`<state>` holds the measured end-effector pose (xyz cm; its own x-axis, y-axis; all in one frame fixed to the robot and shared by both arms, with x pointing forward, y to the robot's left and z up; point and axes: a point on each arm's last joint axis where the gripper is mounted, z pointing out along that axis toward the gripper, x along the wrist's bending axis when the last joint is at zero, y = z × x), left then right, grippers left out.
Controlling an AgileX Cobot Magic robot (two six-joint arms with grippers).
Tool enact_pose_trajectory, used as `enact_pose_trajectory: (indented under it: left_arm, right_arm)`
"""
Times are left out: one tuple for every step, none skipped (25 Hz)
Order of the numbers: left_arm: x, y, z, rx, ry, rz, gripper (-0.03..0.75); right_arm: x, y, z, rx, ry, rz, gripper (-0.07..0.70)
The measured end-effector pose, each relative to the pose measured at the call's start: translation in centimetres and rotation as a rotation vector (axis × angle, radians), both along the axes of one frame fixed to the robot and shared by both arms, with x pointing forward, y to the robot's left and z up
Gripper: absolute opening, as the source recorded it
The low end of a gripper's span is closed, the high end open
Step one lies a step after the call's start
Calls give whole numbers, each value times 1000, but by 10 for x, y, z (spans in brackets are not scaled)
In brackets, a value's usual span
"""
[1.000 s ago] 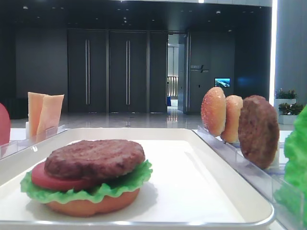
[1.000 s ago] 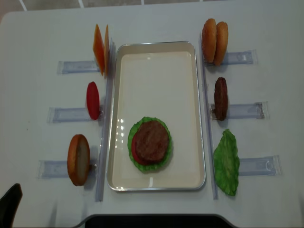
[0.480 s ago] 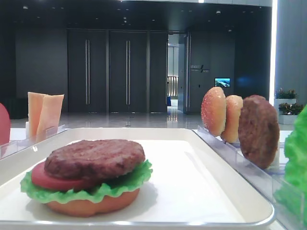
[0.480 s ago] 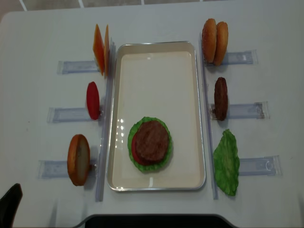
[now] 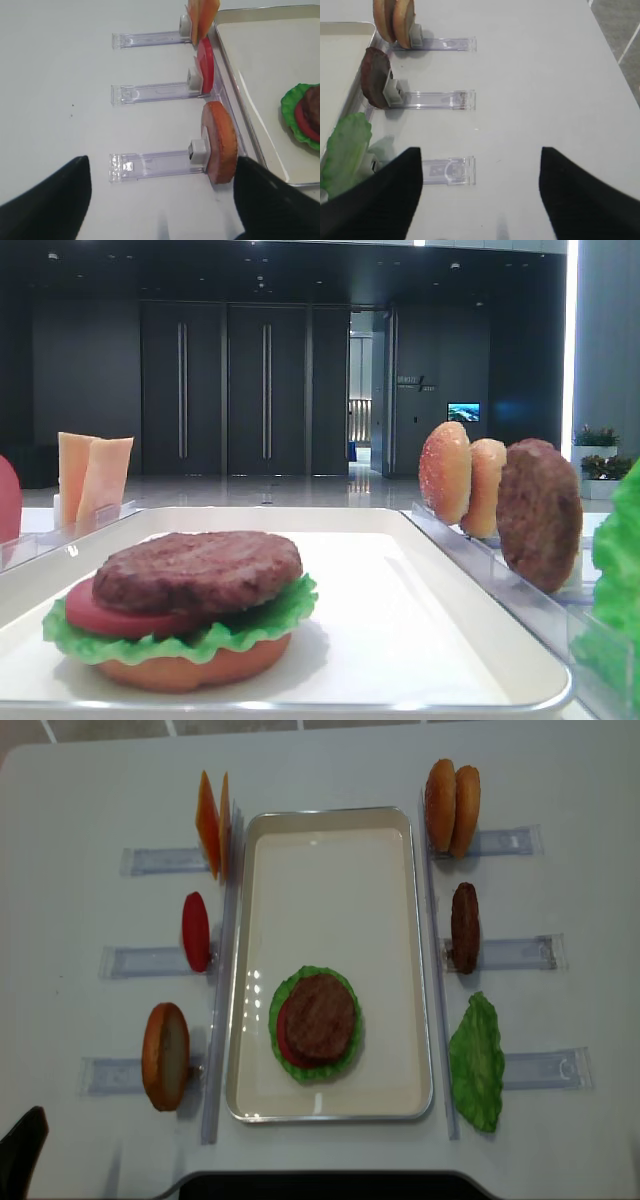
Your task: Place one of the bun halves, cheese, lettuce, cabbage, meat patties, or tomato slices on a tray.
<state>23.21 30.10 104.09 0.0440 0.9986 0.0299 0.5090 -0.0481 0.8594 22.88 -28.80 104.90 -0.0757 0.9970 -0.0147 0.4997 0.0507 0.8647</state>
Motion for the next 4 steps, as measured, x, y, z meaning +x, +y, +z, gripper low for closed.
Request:
enact_pose_trajectory:
  left_arm:
    - [0, 0, 0, 0, 0, 0, 692]
    - [0, 0, 0, 0, 0, 0, 692]
    - [0, 0, 0, 0, 0, 0, 692]
    - [0, 0, 0, 0, 0, 0, 692]
  right_arm:
    - [0, 0, 0, 0, 0, 0, 472]
    - [0, 0, 0, 0, 0, 0, 472]
    - [0, 0, 0, 0, 0, 0, 472]
    - [0, 0, 0, 0, 0, 0, 472]
